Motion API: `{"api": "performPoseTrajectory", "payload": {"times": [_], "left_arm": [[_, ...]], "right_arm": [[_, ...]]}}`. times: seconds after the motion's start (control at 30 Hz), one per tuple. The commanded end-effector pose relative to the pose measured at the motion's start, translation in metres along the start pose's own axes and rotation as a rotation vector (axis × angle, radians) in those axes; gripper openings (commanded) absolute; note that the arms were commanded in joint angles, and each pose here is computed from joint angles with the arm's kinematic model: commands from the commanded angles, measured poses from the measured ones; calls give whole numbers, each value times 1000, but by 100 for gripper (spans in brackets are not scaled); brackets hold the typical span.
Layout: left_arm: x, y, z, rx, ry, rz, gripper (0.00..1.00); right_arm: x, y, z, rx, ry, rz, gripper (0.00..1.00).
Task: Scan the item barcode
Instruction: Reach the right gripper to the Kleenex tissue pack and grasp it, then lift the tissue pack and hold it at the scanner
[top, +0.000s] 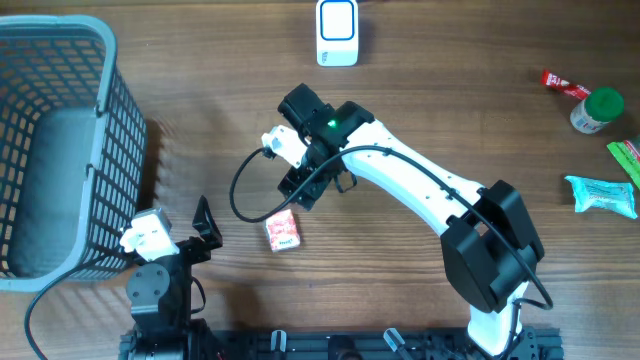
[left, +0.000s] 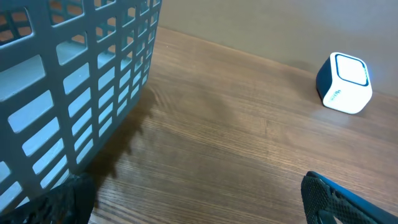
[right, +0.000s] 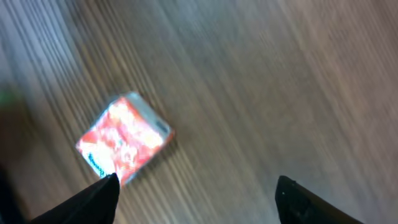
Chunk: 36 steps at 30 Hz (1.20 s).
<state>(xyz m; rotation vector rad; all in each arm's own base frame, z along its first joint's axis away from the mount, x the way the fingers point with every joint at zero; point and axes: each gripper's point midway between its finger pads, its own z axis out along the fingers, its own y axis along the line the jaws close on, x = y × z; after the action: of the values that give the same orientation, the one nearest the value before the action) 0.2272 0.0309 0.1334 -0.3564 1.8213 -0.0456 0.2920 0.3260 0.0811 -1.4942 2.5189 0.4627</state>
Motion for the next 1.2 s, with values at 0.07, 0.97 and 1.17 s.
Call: {"api": "performPoseTrajectory", "payload": {"times": [0.07, 0.97, 1.17], "left_arm": [[-1, 4, 0, -19, -9, 17, 100], [-1, 4, 0, -19, -9, 17, 100], [-1, 4, 0, -19, -9, 17, 100]], "right_arm": [[-5, 38, 17, -237, -115, -241, 95], [10, 51, 76, -361, -59, -173, 64], [17, 52, 82, -372, -19, -95, 35]]}}
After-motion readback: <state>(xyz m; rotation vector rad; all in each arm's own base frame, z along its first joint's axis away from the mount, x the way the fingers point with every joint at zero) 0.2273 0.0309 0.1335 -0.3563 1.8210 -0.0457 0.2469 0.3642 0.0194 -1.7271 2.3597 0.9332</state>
